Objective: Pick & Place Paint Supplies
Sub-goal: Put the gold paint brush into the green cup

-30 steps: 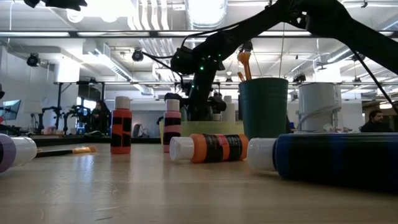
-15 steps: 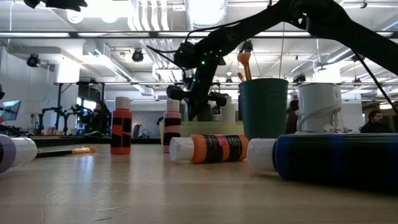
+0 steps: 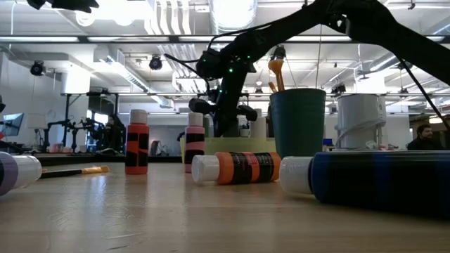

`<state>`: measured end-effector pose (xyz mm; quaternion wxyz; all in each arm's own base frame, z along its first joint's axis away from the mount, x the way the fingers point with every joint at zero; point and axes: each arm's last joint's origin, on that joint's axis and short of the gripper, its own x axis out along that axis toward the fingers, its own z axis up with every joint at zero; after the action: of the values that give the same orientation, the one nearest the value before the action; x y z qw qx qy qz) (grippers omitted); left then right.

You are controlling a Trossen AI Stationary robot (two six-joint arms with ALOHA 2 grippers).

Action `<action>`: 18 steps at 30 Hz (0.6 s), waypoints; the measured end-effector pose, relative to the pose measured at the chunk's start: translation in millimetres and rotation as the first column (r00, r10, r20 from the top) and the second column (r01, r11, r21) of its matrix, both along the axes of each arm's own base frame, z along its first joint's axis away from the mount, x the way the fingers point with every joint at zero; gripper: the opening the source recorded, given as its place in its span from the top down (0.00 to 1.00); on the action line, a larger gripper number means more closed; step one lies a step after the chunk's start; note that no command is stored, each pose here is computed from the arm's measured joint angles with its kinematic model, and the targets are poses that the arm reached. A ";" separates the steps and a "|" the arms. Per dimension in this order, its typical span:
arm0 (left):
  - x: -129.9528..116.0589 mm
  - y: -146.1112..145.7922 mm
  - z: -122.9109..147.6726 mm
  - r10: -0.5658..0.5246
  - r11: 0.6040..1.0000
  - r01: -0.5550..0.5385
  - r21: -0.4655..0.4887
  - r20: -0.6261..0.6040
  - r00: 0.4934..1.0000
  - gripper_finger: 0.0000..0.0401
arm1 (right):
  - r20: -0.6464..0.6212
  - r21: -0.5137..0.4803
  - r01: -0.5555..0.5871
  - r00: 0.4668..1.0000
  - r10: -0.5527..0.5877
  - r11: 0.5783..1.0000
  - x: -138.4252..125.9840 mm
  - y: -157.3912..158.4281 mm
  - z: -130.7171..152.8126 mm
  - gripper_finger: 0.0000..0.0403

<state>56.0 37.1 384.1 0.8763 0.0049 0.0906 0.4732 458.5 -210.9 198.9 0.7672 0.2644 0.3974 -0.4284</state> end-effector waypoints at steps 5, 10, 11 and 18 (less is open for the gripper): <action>0.0 0.0 0.0 0.000 1.000 0.000 0.000 0.000 1.000 0.55 | -0.065 0.047 -0.063 0.996 0.066 0.997 -3.1 20.9 20.7 0.98; 0.0 0.0 0.0 0.000 1.000 0.000 0.000 0.000 1.000 0.55 | -0.096 0.041 -0.160 0.982 0.163 0.986 -10.5 53.5 60.9 0.98; 0.0 0.0 0.0 0.001 1.000 -0.001 0.000 0.000 1.000 0.55 | -0.092 0.034 -0.175 0.980 0.178 0.984 -14.2 59.1 72.3 0.98; -0.1 0.0 0.0 0.003 1.000 -0.003 0.001 0.000 1.000 0.55 | -0.014 -0.034 -0.260 0.966 0.260 0.965 -71.2 98.9 166.7 0.98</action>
<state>55.9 37.1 384.1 0.8755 0.0051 0.0905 0.4746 387.3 -112.1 365.6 0.8195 0.1942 0.4245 -0.3323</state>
